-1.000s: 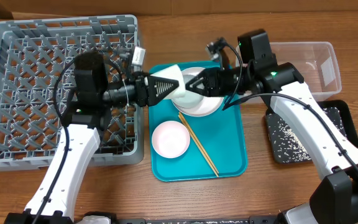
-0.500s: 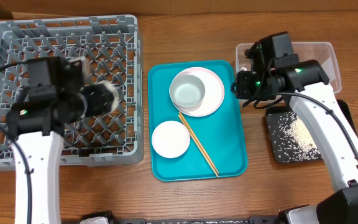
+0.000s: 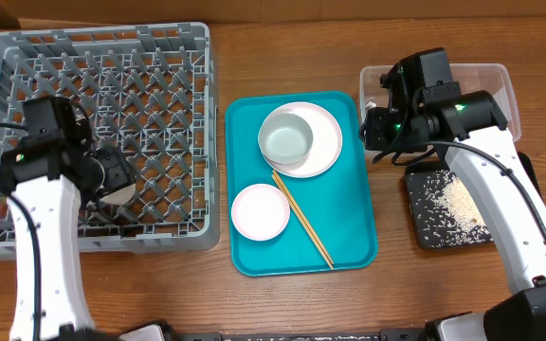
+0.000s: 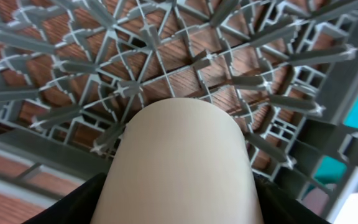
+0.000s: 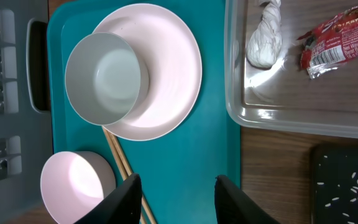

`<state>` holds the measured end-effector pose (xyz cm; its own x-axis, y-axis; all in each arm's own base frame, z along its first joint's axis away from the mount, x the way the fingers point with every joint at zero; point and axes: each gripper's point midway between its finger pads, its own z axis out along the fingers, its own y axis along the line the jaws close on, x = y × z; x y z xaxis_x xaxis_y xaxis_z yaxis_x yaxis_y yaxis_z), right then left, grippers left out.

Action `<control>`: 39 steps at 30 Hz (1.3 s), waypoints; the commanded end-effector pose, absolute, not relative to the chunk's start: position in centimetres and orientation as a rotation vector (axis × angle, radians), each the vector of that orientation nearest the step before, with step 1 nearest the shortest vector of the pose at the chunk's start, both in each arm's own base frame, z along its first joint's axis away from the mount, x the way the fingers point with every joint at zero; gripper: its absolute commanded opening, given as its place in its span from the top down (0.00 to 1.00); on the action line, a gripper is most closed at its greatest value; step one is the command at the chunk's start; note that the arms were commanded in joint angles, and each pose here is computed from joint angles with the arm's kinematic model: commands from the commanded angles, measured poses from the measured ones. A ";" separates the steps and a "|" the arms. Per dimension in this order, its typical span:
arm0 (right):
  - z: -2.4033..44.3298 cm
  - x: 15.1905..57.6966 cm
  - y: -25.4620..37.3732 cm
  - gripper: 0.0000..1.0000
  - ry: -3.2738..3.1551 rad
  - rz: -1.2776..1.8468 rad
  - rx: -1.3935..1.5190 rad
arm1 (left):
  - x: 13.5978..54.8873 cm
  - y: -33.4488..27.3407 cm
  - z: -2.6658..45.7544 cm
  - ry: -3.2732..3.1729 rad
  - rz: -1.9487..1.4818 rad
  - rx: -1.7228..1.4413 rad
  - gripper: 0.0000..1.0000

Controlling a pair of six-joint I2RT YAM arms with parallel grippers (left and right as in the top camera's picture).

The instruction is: Sort waste into correct bins and load items into the dishwasher

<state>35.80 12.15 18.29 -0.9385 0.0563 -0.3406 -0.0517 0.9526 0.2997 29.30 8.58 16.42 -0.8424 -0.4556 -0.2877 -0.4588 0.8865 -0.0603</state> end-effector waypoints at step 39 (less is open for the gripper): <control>20.0 36.1 12.0 0.59 2.711 0.432 -0.005 | 32.4 9.6 11.3 2.814 0.023 -0.719 0.74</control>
